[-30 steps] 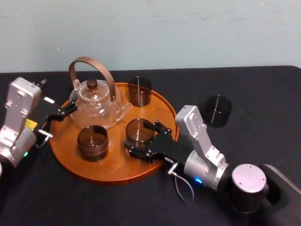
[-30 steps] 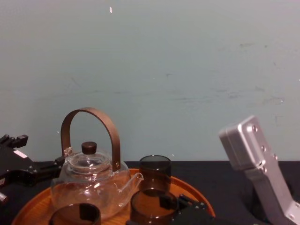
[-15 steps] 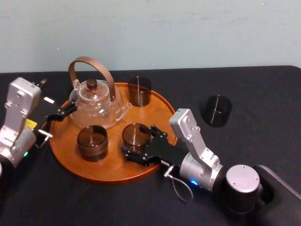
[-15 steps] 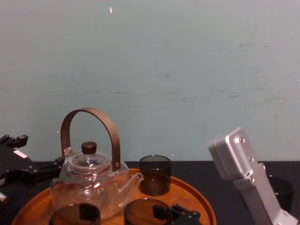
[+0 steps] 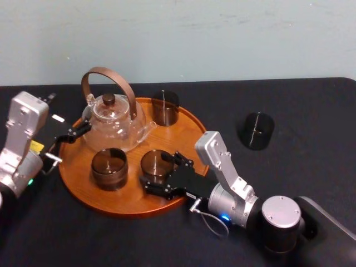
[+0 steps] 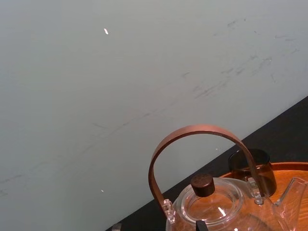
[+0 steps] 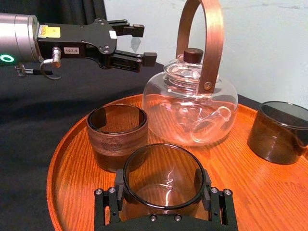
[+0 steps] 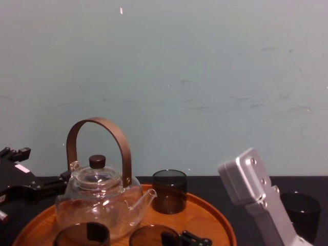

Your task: Pick up the glass from the table and place it on the tray.

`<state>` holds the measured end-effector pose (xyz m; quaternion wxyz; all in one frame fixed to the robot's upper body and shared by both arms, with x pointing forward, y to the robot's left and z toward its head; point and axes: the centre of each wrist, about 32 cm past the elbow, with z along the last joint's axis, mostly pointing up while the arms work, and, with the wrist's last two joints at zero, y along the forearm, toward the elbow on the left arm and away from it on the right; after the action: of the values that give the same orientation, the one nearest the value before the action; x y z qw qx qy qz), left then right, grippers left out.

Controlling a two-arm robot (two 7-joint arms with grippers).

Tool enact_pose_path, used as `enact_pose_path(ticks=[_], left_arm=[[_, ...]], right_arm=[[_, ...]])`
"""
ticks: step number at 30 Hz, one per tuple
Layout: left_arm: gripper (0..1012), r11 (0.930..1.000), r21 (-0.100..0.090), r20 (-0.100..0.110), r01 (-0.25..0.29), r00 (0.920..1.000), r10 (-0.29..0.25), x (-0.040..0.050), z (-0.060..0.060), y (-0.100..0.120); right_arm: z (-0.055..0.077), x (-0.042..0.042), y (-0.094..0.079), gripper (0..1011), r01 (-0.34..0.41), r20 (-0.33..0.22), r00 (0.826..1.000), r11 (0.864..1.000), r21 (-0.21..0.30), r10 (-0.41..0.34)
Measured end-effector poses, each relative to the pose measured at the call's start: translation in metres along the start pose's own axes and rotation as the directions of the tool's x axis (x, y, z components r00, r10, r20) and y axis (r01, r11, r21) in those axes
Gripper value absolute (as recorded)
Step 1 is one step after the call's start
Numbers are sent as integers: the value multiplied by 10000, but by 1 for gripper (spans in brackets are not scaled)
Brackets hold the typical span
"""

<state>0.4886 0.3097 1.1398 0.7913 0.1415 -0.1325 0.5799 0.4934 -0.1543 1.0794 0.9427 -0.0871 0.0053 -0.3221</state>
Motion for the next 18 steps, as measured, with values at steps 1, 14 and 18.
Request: enact_pose_path(ticks=[1, 14, 18], left_arm=[[1001, 10000, 0, 0, 0, 10000, 0, 0, 0, 0], [1001, 10000, 1, 0, 0, 10000, 0, 0, 0, 0], [1001, 10000, 1, 0, 0, 10000, 0, 0, 0, 0]], right_arm=[[-1, -1, 3, 908, -9, -2, 10000, 10000, -3, 9], [-15, -17, 34, 908, -52, 8, 10000, 10000, -35, 52], [-15, -17, 33, 908, -53, 11, 10000, 10000, -46, 53]])
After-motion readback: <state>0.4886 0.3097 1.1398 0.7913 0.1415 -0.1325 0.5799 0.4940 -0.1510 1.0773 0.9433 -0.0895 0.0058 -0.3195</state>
